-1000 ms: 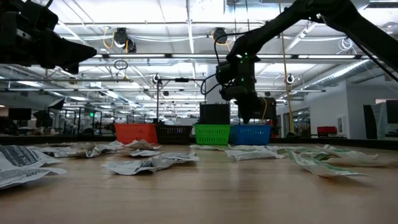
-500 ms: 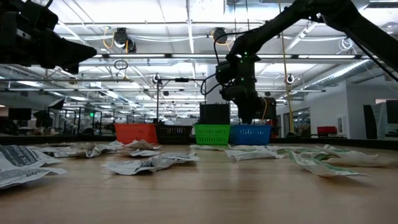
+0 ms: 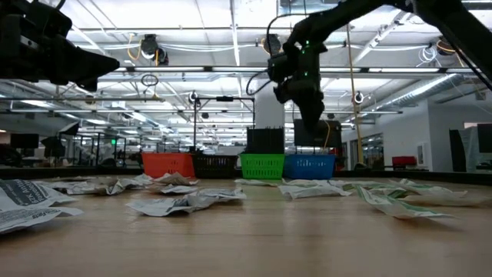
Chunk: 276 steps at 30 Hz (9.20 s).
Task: Pick & Place First Aid Supplies
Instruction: Put the green bandage into the green bin
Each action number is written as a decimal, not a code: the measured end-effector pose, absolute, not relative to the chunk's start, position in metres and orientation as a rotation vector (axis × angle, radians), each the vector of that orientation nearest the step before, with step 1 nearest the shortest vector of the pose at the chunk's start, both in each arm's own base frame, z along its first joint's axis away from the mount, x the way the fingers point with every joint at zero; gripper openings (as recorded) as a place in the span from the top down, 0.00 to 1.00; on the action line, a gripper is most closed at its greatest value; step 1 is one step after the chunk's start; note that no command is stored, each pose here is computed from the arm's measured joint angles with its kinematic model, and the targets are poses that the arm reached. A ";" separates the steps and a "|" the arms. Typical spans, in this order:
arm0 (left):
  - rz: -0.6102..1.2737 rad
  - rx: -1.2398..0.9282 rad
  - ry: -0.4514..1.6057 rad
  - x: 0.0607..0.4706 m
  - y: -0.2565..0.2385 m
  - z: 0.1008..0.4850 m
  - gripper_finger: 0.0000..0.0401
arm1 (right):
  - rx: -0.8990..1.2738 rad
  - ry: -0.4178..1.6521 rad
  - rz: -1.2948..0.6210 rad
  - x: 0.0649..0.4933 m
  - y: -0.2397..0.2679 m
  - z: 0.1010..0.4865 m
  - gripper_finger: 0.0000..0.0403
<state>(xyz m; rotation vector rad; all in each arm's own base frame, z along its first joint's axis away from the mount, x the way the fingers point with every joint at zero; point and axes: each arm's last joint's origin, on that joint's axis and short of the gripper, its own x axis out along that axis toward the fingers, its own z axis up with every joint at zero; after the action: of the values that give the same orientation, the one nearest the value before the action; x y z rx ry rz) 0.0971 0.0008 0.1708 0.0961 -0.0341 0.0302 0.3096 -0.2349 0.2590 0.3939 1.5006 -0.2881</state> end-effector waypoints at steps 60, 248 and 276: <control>0.030 0.096 -0.034 0.097 0.001 0.171 0.91 | 0.086 1.435 0.022 0.294 -0.017 0.246 0.54; 0.030 0.096 -0.034 0.097 0.001 0.171 0.91 | 0.230 1.548 -0.149 0.394 -0.088 0.298 0.55; 0.030 0.096 -0.034 0.097 0.001 0.171 0.91 | 0.299 1.502 -0.166 0.371 0.113 0.327 0.58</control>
<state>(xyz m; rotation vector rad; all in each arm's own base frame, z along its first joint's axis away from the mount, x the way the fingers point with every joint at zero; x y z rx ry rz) 0.0971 0.0009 0.1708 0.0962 -0.0341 0.0301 0.3708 0.1126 0.3269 0.2986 1.5023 -0.1661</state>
